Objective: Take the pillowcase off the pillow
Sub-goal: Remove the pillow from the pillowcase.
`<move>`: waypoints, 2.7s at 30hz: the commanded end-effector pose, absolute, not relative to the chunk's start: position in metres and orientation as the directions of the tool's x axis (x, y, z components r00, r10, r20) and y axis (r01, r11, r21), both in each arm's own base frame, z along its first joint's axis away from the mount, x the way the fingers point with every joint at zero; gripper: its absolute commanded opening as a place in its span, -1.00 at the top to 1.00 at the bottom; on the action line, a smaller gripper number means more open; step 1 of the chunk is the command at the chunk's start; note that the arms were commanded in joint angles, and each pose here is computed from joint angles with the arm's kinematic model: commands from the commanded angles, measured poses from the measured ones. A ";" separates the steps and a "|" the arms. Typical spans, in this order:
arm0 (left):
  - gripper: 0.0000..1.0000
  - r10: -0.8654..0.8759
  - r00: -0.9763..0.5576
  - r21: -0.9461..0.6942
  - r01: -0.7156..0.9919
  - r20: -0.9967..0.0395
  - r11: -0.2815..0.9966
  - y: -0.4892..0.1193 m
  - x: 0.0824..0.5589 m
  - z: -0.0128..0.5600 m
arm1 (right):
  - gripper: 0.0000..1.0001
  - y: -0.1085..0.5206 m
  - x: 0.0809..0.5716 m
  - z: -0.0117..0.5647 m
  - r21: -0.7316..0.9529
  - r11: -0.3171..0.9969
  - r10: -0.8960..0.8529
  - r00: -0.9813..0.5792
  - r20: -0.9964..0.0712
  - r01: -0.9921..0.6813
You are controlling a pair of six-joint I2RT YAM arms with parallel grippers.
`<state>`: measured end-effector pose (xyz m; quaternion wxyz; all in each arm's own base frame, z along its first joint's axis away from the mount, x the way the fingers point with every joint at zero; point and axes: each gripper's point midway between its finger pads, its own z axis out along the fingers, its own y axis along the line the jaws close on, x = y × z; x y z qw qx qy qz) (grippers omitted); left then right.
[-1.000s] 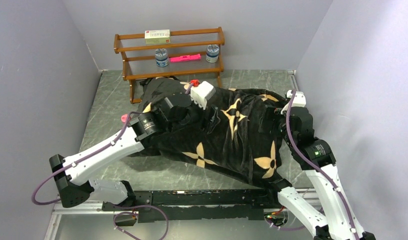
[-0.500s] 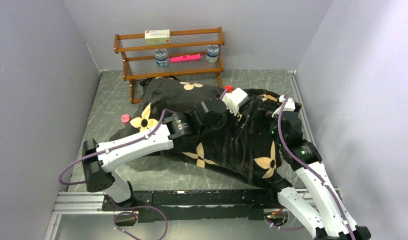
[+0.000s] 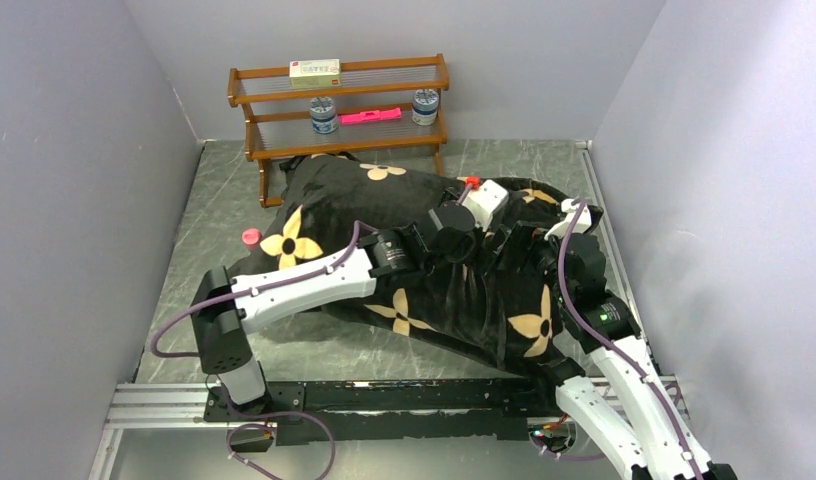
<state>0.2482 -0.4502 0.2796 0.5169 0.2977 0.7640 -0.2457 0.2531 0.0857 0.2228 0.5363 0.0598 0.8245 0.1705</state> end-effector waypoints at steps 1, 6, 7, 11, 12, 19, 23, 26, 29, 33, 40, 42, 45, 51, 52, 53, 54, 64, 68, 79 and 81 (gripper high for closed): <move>-0.79 0.187 -0.247 -0.027 0.666 -0.951 0.745 -0.456 0.264 0.286 | -1.00 0.090 0.252 0.223 0.362 0.927 0.292 -0.411 -0.864 -0.103; -0.72 0.250 -0.251 0.051 0.602 -0.935 0.797 -0.447 0.277 0.270 | -0.99 0.077 0.252 0.218 0.316 0.948 0.269 -0.414 -0.870 -0.046; -0.66 0.257 -0.248 0.067 0.584 -0.934 0.809 -0.442 0.280 0.269 | -0.99 0.074 0.251 0.217 0.308 0.951 0.267 -0.412 -0.871 -0.035; -0.39 0.262 -0.223 0.110 0.526 -0.939 0.843 -0.423 0.285 0.275 | -0.99 0.071 0.251 0.216 0.299 0.954 0.265 -0.411 -0.872 -0.021; -0.33 0.266 -0.224 0.118 0.516 -0.938 0.849 -0.419 0.286 0.274 | -0.99 0.074 0.251 0.219 0.306 0.951 0.265 -0.410 -0.873 -0.036; 0.10 0.270 -0.237 0.127 0.485 -0.933 0.865 -0.399 0.284 0.266 | -0.99 0.097 0.254 0.241 0.338 0.925 0.249 -0.396 -0.884 -0.173; 0.50 0.250 -0.240 0.106 0.490 -0.938 0.865 -0.393 0.280 0.268 | -0.99 0.111 0.257 0.255 0.367 0.899 0.258 -0.389 -0.884 -0.237; 0.67 0.231 -0.239 0.086 0.498 -0.943 0.863 -0.391 0.278 0.270 | -0.99 0.122 0.259 0.270 0.393 0.873 0.271 -0.384 -0.883 -0.288; 0.80 0.216 -0.242 0.068 0.502 -0.946 0.862 -0.389 0.277 0.271 | -0.99 0.131 0.264 0.271 0.401 0.860 0.260 -0.408 -0.875 -0.314; 0.90 0.188 -0.246 0.038 0.512 -0.951 0.858 -0.387 0.277 0.272 | -0.99 0.135 0.268 0.269 0.403 0.856 0.248 -0.429 -0.869 -0.322; 0.90 0.132 -0.287 -0.051 0.551 -0.949 0.833 -0.388 0.281 0.274 | -0.99 0.135 0.273 0.243 0.397 0.874 0.222 -0.499 -0.838 -0.279; 0.90 0.124 -0.295 -0.067 0.561 -0.947 0.825 -0.387 0.280 0.276 | -0.99 0.131 0.274 0.229 0.384 0.890 0.208 -0.529 -0.822 -0.247; 0.90 0.123 -0.305 -0.073 0.558 -0.944 0.827 -0.382 0.283 0.277 | -0.96 0.124 0.274 0.214 0.352 0.913 0.182 -0.567 -0.803 -0.206; 0.90 0.140 -0.330 -0.067 0.544 -0.933 0.836 -0.373 0.288 0.268 | -0.66 0.100 0.271 0.204 0.271 0.957 0.161 -0.581 -0.798 -0.106; 0.90 0.142 -0.336 -0.068 0.541 -0.931 0.838 -0.372 0.288 0.266 | -0.57 0.097 0.270 0.203 0.263 0.960 0.161 -0.585 -0.795 -0.092; 0.90 0.144 -0.341 -0.068 0.538 -0.929 0.840 -0.370 0.289 0.264 | -0.45 0.094 0.268 0.201 0.252 0.965 0.160 -0.591 -0.791 -0.075; 0.90 0.146 -0.347 -0.067 0.536 -0.926 0.842 -0.368 0.289 0.262 | -0.30 0.090 0.267 0.199 0.240 0.969 0.159 -0.598 -0.785 -0.058; 0.90 0.121 -0.367 -0.084 0.496 -0.922 0.864 -0.343 0.297 0.253 | 1.00 0.060 0.261 0.192 0.184 0.976 0.219 -0.589 -0.778 0.120; 0.90 0.116 -0.369 -0.081 0.477 -0.922 0.875 -0.335 0.301 0.250 | 1.00 0.040 0.257 0.202 0.198 0.950 0.298 -0.515 -0.804 0.241; 0.90 0.104 -0.416 -0.135 0.504 -0.903 0.853 -0.343 0.297 0.234 | 0.73 0.023 0.252 0.220 0.176 0.937 0.304 -0.461 -0.834 0.301; 0.90 0.107 -0.422 -0.137 0.509 -0.901 0.850 -0.345 0.297 0.232 | 0.53 0.036 0.256 0.233 0.190 0.961 0.264 -0.458 -0.849 0.201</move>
